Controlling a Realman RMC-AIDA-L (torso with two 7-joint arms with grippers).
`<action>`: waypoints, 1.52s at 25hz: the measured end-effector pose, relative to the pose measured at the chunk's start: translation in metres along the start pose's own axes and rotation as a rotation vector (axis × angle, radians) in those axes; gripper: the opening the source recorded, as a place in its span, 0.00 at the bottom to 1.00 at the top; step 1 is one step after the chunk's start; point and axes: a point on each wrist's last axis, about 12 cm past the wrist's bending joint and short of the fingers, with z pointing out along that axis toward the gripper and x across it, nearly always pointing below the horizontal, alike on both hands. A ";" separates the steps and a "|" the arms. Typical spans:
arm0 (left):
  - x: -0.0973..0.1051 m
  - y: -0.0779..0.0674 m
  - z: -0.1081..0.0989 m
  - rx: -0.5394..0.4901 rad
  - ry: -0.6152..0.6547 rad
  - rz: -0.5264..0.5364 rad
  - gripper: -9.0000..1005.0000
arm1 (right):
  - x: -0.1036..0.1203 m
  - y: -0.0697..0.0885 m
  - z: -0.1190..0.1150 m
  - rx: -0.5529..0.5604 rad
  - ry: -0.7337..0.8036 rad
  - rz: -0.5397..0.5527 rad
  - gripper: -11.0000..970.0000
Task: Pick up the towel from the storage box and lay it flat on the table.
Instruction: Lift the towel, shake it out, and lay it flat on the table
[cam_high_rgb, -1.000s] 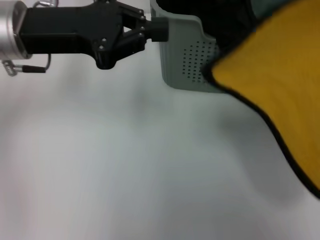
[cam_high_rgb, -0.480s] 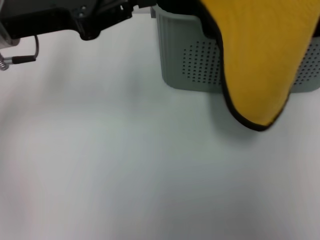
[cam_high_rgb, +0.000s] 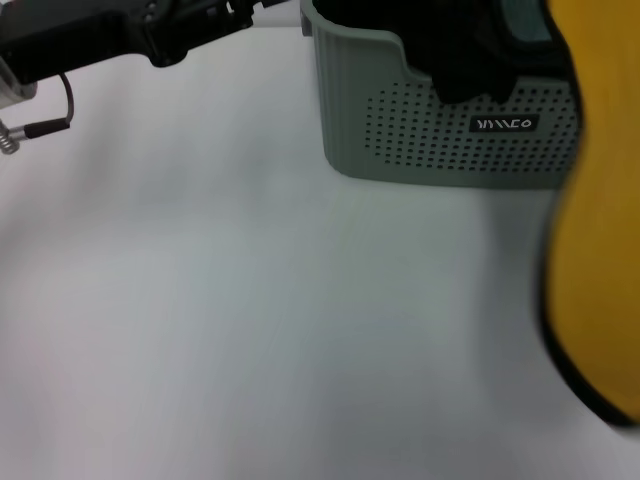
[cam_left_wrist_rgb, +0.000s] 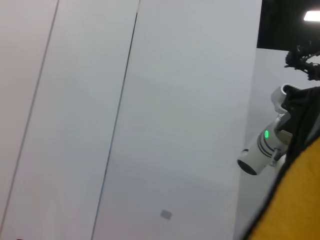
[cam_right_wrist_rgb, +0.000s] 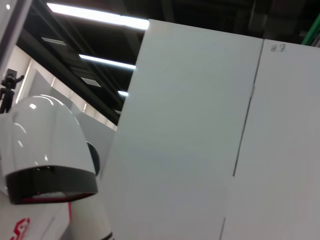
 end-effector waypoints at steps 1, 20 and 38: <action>0.001 -0.001 0.000 0.005 0.001 -0.003 0.46 | -0.001 0.001 0.000 -0.005 -0.001 -0.001 0.09; 0.017 -0.008 0.021 0.140 0.019 -0.026 0.45 | -0.035 -0.025 0.035 -0.225 0.237 0.047 0.09; 0.029 -0.016 0.030 0.188 0.037 -0.039 0.45 | -0.053 -0.040 0.047 -0.249 0.255 0.026 0.10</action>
